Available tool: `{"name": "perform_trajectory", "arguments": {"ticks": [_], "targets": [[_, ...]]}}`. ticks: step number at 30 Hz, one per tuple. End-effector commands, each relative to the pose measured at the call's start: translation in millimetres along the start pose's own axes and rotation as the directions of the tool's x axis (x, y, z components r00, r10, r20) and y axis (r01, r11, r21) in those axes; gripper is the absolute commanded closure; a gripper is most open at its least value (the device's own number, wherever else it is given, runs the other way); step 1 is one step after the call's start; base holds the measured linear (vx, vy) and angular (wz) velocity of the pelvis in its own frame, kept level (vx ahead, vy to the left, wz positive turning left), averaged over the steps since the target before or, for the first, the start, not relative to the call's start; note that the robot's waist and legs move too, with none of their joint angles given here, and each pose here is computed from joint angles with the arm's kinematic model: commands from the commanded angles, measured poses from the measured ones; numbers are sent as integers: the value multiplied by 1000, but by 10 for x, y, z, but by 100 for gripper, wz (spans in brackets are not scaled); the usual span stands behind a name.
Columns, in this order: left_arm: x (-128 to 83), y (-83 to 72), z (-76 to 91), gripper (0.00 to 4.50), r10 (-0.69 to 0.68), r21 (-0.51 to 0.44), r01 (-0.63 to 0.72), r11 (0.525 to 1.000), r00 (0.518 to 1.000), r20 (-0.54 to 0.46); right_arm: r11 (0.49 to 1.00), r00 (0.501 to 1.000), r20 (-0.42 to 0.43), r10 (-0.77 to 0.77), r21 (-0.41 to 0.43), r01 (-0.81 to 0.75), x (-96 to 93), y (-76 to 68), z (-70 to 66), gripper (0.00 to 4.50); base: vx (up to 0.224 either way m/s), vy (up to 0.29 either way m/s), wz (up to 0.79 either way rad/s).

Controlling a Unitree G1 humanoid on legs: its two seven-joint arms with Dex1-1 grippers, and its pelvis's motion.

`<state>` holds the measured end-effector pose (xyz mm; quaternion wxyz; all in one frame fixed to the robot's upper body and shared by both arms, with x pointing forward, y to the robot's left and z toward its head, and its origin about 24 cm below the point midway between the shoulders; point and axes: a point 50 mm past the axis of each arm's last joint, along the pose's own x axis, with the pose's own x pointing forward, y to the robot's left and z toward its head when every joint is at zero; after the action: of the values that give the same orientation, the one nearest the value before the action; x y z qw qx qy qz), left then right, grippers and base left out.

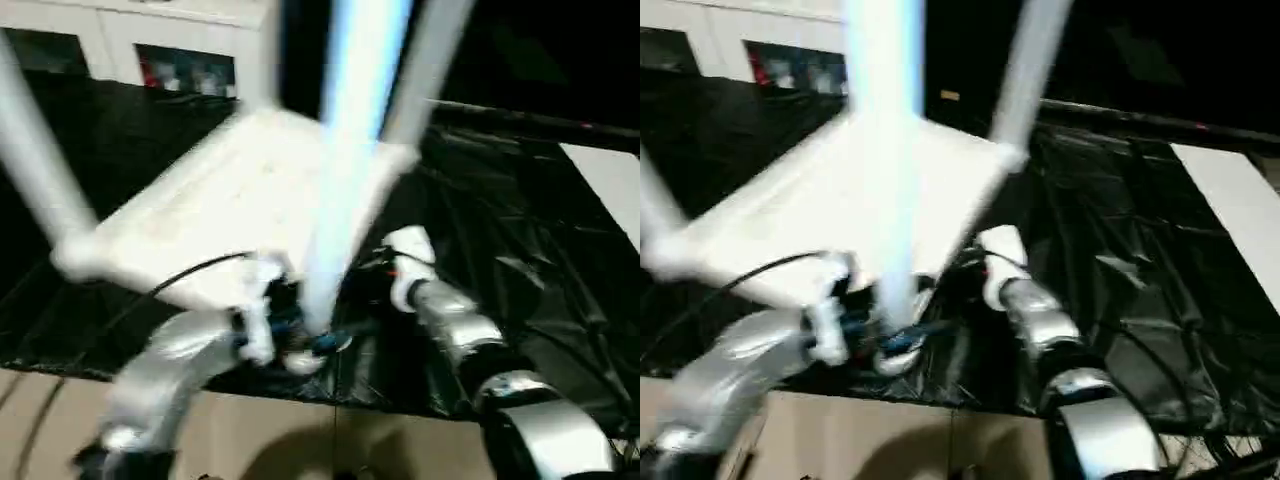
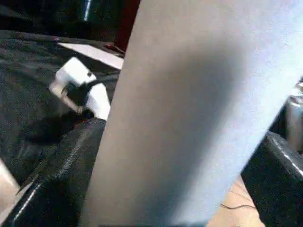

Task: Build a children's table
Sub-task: Rotate table base

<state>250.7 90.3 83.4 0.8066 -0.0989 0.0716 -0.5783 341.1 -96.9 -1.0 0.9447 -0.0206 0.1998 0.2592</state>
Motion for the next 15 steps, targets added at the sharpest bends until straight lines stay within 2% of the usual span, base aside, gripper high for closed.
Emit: {"name": "perform_trajectory", "arguments": {"ticks": [1,2,5,9,10,12,13,15], "targets": [[191,-9,47,0,-26,21,26,999,1000,11,994,994,1,113,11,-113,73,209,16,7,0,0,0],[191,-9,47,0,-26,21,26,999,1000,11,994,994,1,113,11,-113,73,209,16,7,0,0,0],[361,33,96,0,2,61,-4,998,999,34,996,996,4,89,18,-90,87,212,20,7,0,0,0],[388,211,128,0,128,150,-133,980,991,41,998,999,24,-28,52,26,43,20,38,7,0,0,0],[388,211,128,0,128,150,-133,980,991,41,998,999,24,-28,52,26,43,20,38,7,0,0,0],[330,325,143,0,200,198,-204,959,979,40,993,995,17,-97,62,95,-45,-169,-19,7,0,0,0],[324,333,143,0,206,203,-210,956,978,39,993,995,16,-102,63,101,-55,-187,-27,7,0,0,0],[284,395,138,0,249,235,-250,939,968,32,990,992,16,-128,64,127,-139,-319,-82,7,0,0,0]]}}
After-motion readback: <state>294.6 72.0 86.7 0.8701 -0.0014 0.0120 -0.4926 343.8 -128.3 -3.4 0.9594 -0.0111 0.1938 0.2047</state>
